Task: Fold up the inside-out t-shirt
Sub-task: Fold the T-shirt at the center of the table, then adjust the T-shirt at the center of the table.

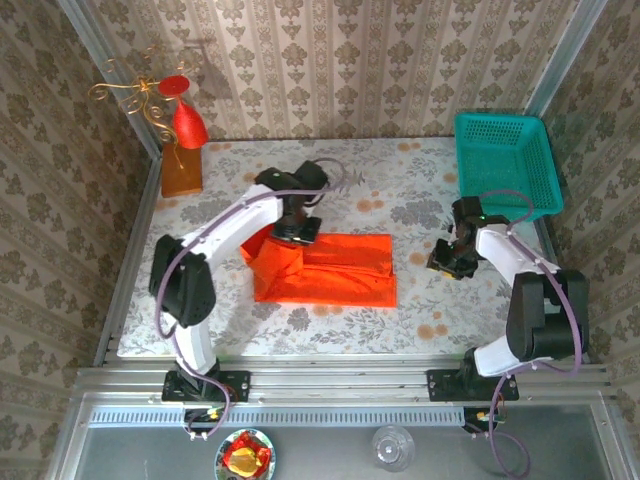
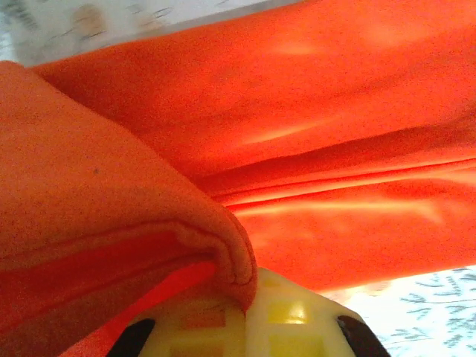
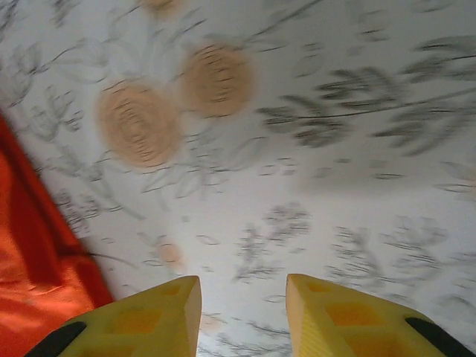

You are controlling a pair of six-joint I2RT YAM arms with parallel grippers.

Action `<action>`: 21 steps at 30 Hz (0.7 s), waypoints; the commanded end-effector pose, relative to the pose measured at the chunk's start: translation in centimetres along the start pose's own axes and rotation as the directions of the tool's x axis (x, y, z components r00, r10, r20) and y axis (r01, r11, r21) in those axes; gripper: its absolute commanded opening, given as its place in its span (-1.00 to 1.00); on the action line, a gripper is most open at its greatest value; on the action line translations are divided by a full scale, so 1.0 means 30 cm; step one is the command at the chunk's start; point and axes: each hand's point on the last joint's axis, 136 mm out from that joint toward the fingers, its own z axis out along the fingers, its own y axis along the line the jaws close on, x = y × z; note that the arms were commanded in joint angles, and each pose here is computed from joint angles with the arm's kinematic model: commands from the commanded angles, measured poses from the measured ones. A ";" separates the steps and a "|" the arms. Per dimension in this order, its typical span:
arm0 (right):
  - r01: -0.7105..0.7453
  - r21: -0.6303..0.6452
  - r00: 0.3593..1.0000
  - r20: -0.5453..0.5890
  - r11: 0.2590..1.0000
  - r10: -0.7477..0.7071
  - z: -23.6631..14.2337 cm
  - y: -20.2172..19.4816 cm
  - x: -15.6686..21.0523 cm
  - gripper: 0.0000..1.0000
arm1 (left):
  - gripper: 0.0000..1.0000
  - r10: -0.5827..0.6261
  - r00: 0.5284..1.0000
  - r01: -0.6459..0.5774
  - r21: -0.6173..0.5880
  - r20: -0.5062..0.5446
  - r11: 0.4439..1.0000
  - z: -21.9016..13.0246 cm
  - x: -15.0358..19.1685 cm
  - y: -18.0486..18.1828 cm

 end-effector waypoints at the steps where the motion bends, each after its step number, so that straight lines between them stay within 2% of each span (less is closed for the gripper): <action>1: 0.013 -0.104 0.999 -0.047 0.994 -0.018 0.057 0.102 0.027 -0.28 | -1.00 0.014 0.999 -0.013 0.029 -0.035 1.000 0.010 -0.012 -0.108; 5: 0.030 -0.125 0.997 -0.063 0.992 -0.038 0.088 0.154 0.035 -0.30 | -1.00 0.064 0.997 -0.060 0.081 -0.053 0.995 0.060 -0.044 -0.245; 11: 0.041 -0.145 0.995 -0.079 0.989 -0.053 0.120 0.185 0.040 -0.32 | -1.00 0.117 0.990 -0.105 0.141 -0.079 0.984 0.107 -0.056 -0.379; 16: 0.031 -0.101 0.995 -0.096 0.994 -0.041 0.156 0.161 0.046 -0.37 | -1.00 0.127 0.988 -0.109 0.194 -0.084 0.975 0.124 -0.060 -0.439; 21: 0.034 -0.077 0.994 -0.100 0.996 -0.041 0.166 0.152 0.046 -0.51 | -1.00 0.124 0.989 -0.101 0.239 -0.082 0.966 0.129 -0.062 -0.475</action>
